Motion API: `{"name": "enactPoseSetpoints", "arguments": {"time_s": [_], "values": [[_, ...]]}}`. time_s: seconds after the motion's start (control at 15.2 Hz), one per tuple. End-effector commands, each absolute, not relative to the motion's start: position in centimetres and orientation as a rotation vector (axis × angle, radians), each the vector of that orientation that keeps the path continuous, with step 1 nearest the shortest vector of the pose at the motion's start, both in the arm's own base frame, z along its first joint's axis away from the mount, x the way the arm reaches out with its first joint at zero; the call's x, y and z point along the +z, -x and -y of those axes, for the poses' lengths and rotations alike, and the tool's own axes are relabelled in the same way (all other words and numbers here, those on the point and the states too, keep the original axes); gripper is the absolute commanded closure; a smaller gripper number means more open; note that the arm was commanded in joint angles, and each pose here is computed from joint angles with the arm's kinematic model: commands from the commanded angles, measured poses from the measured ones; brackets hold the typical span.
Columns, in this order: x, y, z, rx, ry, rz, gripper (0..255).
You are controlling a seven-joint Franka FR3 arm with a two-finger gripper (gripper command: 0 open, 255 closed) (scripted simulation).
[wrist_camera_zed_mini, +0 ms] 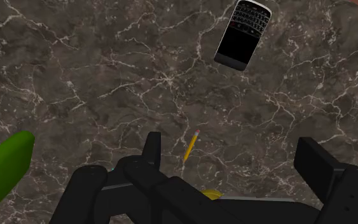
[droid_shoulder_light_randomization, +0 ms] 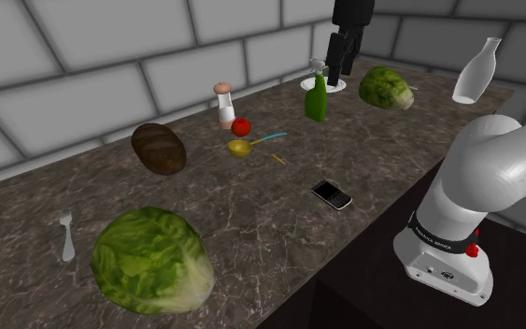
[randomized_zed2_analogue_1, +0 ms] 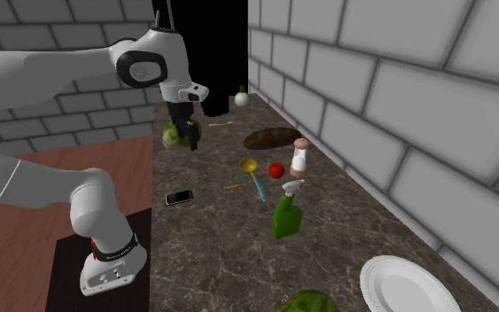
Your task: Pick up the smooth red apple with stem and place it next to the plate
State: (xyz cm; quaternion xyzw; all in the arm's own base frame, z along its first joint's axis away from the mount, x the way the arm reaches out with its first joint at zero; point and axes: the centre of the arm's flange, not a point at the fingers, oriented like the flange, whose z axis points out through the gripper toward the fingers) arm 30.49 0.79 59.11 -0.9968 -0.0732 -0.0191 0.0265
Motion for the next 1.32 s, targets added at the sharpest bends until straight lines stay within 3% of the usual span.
{"name": "enactPoseSetpoints", "arguments": {"time_s": [0.0, 1.25], "values": [[59.1, -30.5, -0.8, -0.059, 3.08, 0.226, 0], [47.8, -52.7, -4.7, -0.055, 3.187, -0.086, 0]]}}
